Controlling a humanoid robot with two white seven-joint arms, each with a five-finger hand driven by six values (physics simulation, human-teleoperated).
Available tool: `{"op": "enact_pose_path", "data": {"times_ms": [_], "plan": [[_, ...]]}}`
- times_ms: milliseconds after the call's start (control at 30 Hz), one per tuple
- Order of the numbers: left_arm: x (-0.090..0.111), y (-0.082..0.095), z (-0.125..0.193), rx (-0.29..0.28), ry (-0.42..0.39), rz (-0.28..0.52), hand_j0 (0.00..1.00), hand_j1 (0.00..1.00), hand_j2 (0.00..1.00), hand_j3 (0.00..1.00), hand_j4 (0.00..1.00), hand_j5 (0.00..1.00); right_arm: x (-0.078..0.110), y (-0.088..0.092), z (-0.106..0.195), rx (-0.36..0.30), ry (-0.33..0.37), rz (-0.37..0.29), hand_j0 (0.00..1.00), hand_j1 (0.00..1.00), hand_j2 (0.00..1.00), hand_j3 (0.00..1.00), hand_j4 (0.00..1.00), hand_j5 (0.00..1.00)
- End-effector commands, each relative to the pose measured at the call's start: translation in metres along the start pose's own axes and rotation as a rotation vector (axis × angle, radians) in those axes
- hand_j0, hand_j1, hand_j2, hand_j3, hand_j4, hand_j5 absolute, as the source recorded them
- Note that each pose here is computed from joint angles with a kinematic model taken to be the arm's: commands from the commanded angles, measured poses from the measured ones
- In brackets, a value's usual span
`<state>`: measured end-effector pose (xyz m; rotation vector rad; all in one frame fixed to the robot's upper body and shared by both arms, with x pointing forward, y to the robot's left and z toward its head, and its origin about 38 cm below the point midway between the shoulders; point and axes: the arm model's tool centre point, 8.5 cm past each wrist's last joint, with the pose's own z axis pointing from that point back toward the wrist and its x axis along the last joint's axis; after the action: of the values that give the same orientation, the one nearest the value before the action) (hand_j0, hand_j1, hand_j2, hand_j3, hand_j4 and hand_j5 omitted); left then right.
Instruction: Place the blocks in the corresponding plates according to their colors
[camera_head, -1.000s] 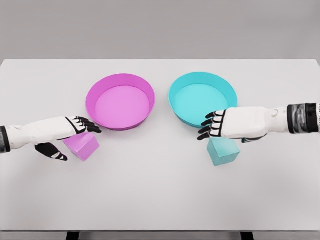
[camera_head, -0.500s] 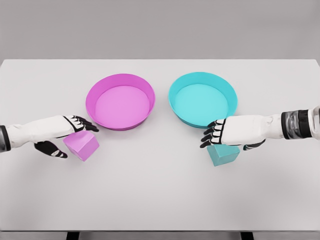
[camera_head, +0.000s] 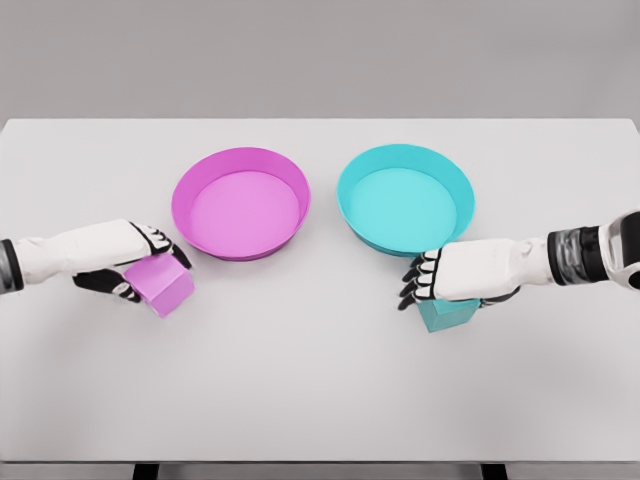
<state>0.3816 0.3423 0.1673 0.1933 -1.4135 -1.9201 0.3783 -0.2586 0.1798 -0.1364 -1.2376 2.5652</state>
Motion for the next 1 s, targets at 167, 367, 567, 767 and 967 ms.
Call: {"op": "enact_pose_path", "data": {"times_ms": [167,367,567,767,967], "plan": [[-0.004,0.037,0.009,0.086,-0.004,0.007,0.51,0.51,0.51,0.51,0.51,0.51,-0.003,-0.004,0.003,0.013,0.01,0.012,0.65,0.65,0.65,0.65,0.65,0.65],[-0.013,0.064,0.009,0.147,0.013,-0.008,0.48,0.48,0.48,0.48,0.48,0.48,-0.012,-0.025,0.016,-0.045,0.051,0.039,0.6,0.6,0.6,0.6,0.6,0.6],[-0.011,0.088,-0.051,0.245,-0.047,0.016,0.48,0.48,0.48,0.48,0.48,0.48,-0.018,-0.038,0.031,-0.094,0.086,0.043,0.6,0.6,0.6,0.6,0.6,0.6],[-0.017,0.081,-0.124,0.228,0.038,0.07,0.71,0.71,0.71,0.71,0.71,0.71,-0.025,-0.057,0.047,-0.162,0.115,0.035,0.61,0.61,0.61,0.61,0.61,0.61],[-0.02,0.112,-0.097,0.281,-0.002,0.013,1.0,1.0,1.0,1.0,1.0,1.0,-0.054,-0.071,0.05,-0.206,0.175,0.008,0.61,0.61,0.61,0.61,0.61,0.61]]}}
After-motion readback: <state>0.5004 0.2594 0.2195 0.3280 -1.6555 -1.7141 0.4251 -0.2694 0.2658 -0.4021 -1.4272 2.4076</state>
